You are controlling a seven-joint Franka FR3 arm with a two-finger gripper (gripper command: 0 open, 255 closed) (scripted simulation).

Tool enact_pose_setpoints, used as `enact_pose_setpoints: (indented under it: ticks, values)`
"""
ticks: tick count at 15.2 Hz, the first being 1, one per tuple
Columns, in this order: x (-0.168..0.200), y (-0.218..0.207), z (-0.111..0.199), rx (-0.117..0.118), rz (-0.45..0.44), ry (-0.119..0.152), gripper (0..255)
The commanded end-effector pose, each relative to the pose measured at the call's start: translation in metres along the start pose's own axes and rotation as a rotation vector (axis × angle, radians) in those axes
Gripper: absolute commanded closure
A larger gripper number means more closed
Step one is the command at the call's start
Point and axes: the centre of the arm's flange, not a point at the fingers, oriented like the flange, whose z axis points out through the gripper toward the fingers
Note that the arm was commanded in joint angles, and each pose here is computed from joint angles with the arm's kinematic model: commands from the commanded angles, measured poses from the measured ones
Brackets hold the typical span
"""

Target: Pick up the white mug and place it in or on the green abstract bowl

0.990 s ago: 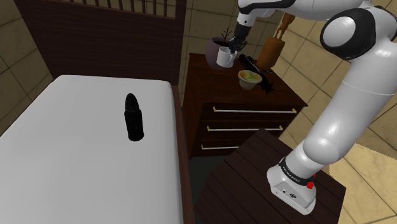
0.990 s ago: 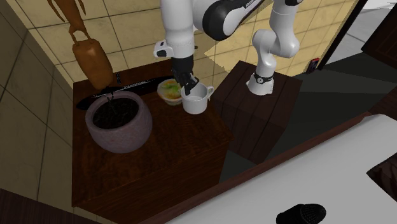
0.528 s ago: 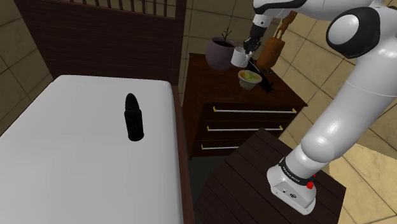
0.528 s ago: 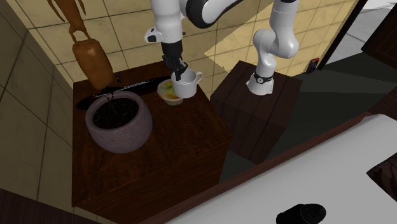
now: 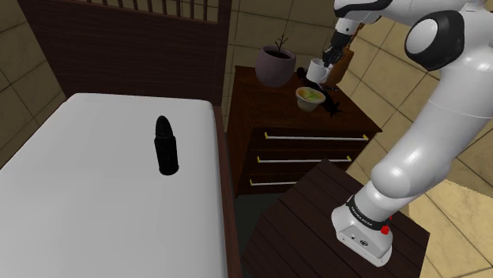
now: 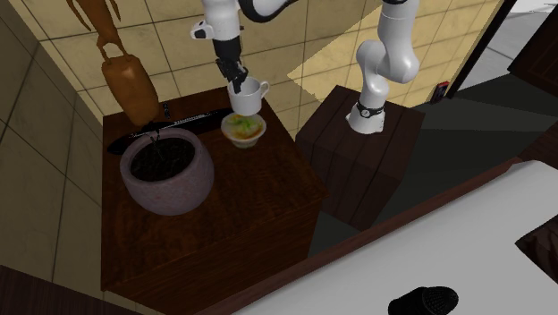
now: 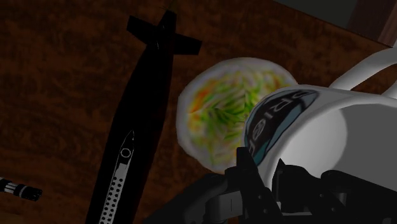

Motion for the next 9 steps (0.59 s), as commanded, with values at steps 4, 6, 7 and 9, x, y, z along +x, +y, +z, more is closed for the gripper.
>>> enact_pose_setpoints:
  ticks: [4, 6, 7, 9]
  values:
    - [-0.008, 0.024, 0.014, 0.0, -0.002, 0.0, 255]
    - [-0.008, 0.024, 0.024, 0.0, -0.002, 0.0, 255]
    - [-0.008, 0.025, 0.03, 0.0, -0.002, 0.0, 255]
    - [-0.008, 0.025, 0.04, 0.0, -0.002, 0.0, 255]
